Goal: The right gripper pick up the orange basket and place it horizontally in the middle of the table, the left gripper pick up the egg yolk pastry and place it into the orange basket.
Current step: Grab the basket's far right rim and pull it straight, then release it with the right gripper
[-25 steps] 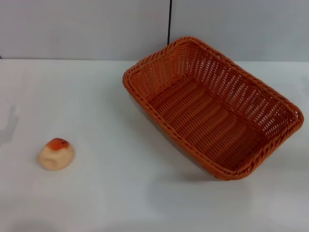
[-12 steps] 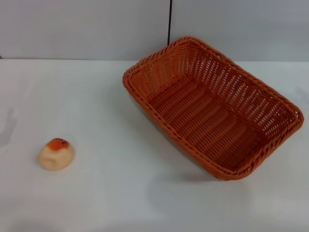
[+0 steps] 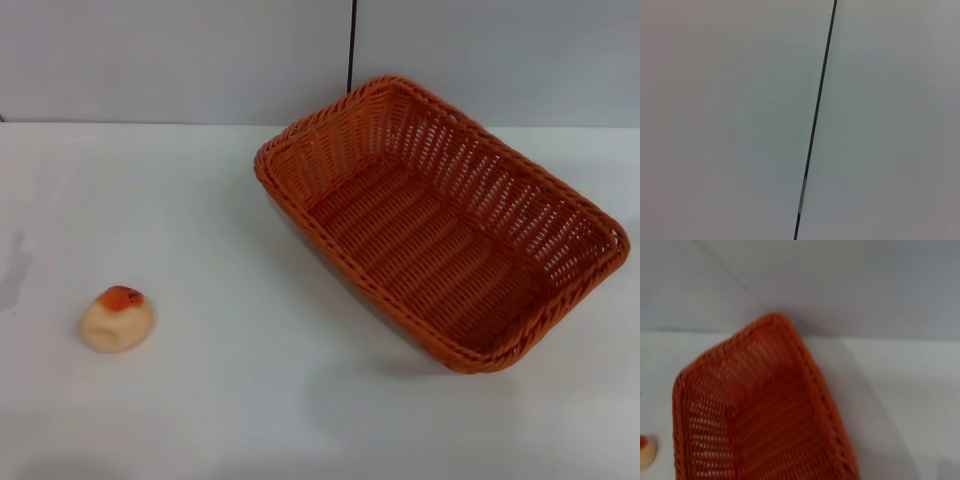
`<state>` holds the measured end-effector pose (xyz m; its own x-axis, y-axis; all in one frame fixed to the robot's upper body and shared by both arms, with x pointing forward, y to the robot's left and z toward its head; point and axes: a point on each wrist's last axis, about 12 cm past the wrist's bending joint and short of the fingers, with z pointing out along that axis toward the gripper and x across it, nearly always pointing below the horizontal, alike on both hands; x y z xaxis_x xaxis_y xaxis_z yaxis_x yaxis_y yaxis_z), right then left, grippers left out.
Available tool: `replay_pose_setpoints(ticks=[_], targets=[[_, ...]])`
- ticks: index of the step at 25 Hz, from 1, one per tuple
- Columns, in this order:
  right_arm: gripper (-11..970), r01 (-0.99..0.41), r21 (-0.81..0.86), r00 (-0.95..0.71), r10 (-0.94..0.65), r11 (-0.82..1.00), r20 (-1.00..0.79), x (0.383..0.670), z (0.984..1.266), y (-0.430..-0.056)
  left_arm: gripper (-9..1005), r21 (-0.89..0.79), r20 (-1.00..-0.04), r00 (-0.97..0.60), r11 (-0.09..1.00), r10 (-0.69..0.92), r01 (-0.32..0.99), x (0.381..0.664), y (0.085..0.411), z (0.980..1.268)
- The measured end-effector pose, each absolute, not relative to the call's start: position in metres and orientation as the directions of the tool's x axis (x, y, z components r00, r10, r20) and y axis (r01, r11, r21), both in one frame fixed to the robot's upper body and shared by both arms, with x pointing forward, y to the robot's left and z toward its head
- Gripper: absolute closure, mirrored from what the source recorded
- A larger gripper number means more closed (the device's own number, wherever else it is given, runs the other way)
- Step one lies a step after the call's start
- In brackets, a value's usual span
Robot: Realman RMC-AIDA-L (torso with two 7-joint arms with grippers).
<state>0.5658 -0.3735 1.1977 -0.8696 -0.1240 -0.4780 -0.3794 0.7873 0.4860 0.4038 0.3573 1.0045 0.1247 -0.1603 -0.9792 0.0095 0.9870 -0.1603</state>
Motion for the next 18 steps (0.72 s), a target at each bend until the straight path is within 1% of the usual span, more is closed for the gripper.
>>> replay_pose_setpoints(ticks=[3,9,18], targets=[[369,-0.386,0.487,-0.874,-0.141,0.784,-0.465,0.575,1.186,-0.362,210,-0.16,-0.98,0.115,0.987,-0.16,0.008,0.401,0.357,1.003],[370,-0.368,0.486,-0.88,-0.128,0.793,-0.458,0.587,1.162,-0.35,212,-0.16,-0.981,0.11,0.987,-0.16,0.003,0.398,0.358,1.002],[371,-0.41,0.492,-0.841,-0.11,0.768,-0.529,0.603,1.135,-0.32,214,-0.166,-0.98,0.112,0.986,-0.165,0.0,0.394,0.357,1.001]])
